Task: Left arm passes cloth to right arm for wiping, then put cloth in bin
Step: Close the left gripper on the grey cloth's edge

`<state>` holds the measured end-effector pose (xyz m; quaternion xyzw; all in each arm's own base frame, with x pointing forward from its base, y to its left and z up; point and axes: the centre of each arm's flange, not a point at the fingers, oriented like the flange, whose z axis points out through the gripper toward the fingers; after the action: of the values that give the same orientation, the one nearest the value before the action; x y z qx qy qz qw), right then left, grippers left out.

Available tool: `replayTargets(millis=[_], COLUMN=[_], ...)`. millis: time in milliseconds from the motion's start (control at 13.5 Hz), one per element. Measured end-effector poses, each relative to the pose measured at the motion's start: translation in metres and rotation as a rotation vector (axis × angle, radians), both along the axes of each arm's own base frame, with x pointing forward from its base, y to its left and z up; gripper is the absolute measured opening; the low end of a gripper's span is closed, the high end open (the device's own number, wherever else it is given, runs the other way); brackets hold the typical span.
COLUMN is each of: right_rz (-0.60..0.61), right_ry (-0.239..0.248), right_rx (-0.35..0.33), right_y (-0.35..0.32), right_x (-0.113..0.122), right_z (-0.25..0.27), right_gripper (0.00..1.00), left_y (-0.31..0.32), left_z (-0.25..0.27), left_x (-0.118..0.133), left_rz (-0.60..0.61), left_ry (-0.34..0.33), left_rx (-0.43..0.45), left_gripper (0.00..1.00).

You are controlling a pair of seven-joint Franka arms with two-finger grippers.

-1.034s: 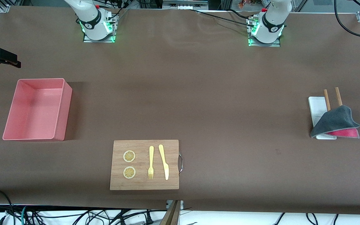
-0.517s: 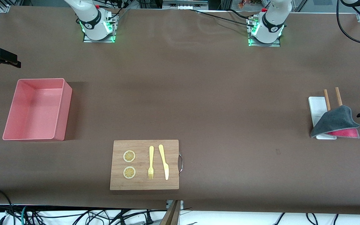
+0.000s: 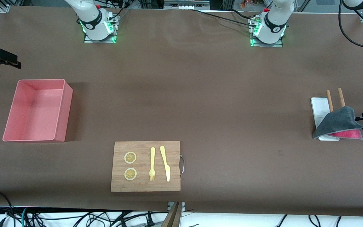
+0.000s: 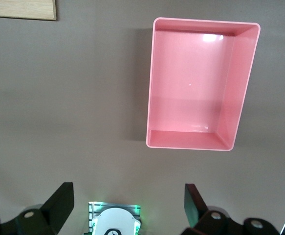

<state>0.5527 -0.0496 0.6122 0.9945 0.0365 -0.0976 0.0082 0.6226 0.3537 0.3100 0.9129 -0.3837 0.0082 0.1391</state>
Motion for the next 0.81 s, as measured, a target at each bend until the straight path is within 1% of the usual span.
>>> replayTargets(millis=[74, 148, 222, 296, 591, 813], right_rz=[0.000, 0.000, 0.000, 0.000, 0.000, 0.000], right_ry=[0.000, 0.001, 0.001, 0.001, 0.001, 0.002], right_rx=[0.000, 0.000, 0.000, 0.000, 0.000, 0.000], right_y=[0.000, 0.000, 0.000, 0.000, 0.000, 0.000], right_x=[0.000, 0.000, 0.000, 0.000, 0.001, 0.001], right_z=[0.000, 0.000, -0.001, -0.001, -0.001, -0.002], right_gripper=[1.00, 1.00, 1.00, 1.00, 1.00, 1.00], left_y=[0.000, 0.000, 0.000, 0.001, 0.003, -0.006], left_z=[0.000, 0.000, 0.000, 0.000, 0.012, 0.043], left_x=[0.000, 0.000, 0.000, 0.000, 0.001, 0.000], left_rz=[-0.003, -0.017, -0.041, -0.068, -0.104, -0.123], left_ry=[-0.001, -0.004, -0.011, -0.019, -0.045, -0.042], left_rx=[0.000, -0.002, -0.004, -0.006, 0.001, -0.010], left_gripper=[0.28, 0.19, 0.07, 0.02, 0.02, 0.02])
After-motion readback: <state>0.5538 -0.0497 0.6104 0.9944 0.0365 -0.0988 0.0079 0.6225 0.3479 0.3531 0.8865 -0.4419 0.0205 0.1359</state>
